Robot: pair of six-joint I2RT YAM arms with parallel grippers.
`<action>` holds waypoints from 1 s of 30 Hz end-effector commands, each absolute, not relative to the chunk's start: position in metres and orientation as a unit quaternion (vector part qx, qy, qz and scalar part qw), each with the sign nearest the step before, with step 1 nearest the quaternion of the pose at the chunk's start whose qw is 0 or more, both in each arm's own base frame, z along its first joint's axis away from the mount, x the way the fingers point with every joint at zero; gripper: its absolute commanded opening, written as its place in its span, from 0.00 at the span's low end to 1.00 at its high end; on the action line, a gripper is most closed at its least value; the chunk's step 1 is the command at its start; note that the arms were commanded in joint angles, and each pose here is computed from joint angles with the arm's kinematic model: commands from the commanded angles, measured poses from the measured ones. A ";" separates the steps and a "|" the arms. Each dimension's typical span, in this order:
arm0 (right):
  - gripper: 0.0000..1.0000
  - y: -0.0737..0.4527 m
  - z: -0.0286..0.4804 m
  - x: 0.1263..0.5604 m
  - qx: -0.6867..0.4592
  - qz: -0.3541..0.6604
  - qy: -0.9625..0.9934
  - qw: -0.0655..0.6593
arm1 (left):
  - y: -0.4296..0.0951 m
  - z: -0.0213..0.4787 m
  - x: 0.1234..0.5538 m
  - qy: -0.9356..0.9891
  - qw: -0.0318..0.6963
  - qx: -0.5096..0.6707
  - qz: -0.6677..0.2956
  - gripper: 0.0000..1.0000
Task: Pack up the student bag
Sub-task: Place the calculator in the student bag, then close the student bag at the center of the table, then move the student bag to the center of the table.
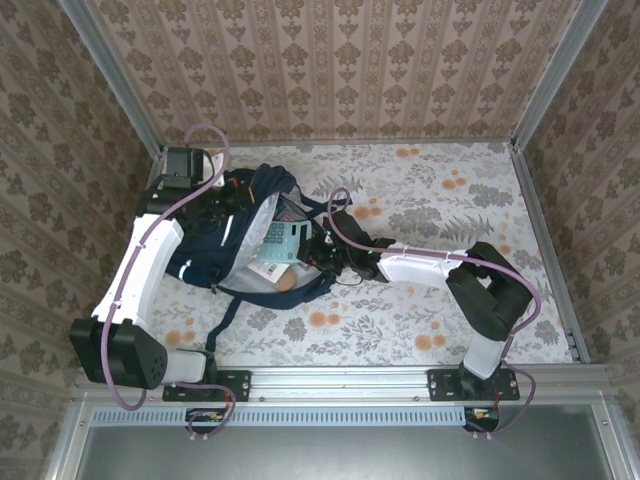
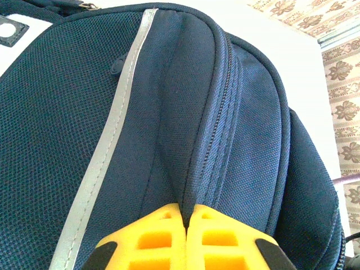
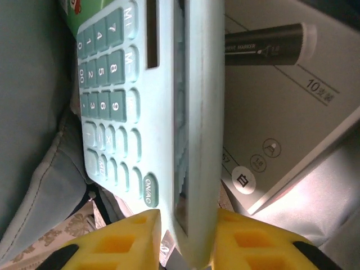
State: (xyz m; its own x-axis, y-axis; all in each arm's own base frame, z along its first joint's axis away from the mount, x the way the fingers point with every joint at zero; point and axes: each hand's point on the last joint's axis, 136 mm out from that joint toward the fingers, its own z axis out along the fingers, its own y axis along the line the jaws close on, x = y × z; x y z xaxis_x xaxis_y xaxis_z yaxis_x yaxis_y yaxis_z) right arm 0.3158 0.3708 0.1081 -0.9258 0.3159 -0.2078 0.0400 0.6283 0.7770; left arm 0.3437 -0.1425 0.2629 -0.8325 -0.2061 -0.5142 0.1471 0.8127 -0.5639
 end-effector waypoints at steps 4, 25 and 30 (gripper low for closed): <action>0.48 0.366 0.114 0.311 0.063 0.391 0.902 0.172 | -0.158 0.297 0.358 0.877 0.338 0.007 -0.343 0.00; 0.62 0.291 0.088 0.326 0.011 0.289 0.944 0.159 | -0.189 0.295 0.356 0.876 0.324 0.041 -0.355 0.00; 0.51 0.293 0.066 0.342 0.014 0.272 0.951 0.149 | -0.202 0.295 0.355 0.876 0.316 0.056 -0.361 0.00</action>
State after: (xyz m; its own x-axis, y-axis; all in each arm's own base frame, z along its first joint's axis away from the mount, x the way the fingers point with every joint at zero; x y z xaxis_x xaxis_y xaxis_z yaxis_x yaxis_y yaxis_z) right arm 0.3312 0.2861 0.0590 -0.9578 0.1302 -0.2563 -0.0197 0.8596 0.5106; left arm 0.3442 -0.1817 0.2494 -0.8611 -0.1293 -0.4917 0.2066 0.7947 -0.5708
